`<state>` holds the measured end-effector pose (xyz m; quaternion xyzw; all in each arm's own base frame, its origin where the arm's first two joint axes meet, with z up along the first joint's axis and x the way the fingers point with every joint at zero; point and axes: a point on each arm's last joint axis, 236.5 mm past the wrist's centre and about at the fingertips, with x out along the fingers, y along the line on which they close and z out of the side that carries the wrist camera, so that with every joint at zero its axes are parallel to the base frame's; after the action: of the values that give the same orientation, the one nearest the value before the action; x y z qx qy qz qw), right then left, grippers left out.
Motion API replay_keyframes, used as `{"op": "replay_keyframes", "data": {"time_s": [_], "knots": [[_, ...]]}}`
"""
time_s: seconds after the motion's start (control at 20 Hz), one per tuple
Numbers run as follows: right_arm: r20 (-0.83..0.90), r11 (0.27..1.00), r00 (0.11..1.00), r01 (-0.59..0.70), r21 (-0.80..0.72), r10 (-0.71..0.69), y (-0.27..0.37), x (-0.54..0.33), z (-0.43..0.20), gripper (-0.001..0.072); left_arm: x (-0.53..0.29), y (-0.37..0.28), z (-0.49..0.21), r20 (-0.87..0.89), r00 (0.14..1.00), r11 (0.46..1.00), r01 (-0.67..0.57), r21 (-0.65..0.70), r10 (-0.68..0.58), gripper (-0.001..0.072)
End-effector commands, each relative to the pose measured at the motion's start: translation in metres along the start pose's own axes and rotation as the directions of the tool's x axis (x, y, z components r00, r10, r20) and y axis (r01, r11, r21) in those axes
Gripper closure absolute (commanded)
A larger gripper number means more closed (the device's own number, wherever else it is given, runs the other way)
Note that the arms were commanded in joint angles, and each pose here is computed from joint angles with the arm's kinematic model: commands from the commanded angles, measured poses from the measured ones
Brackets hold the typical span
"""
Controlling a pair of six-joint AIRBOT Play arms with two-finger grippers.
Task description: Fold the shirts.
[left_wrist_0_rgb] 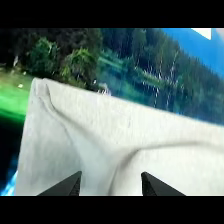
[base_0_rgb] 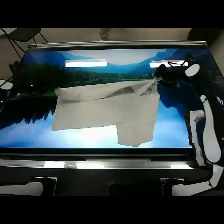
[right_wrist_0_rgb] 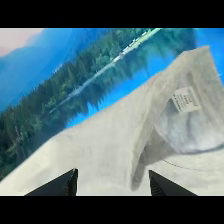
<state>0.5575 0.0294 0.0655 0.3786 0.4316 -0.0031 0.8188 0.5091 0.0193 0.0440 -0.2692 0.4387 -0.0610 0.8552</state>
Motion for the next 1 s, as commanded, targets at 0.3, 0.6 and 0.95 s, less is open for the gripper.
{"op": "replay_keyframes", "data": {"time_s": [0.3, 0.6, 0.95], "knots": [[-0.476, 0.924, 0.792, 0.333, -0.188, -0.382, -0.155, -0.114, -0.082, 0.0159, -0.051, 0.107, -0.182, -0.636, 0.758, 0.961, -0.259, -0.093, 0.143, 0.0259], [-0.505, 0.939, 0.792, 0.296, -0.174, -0.343, -0.150, -0.101, -0.096, 0.0160, -0.019, 0.106, -0.209, -0.606, 0.792, 0.968, -0.201, -0.153, 0.069, 0.0259], [-0.496, 0.939, 0.798, 0.286, -0.189, -0.343, -0.150, -0.100, -0.094, 0.0160, 0.004, 0.101, -0.205, -0.570, 0.822, 0.960, -0.177, -0.216, 0.023, 0.0485]]}}
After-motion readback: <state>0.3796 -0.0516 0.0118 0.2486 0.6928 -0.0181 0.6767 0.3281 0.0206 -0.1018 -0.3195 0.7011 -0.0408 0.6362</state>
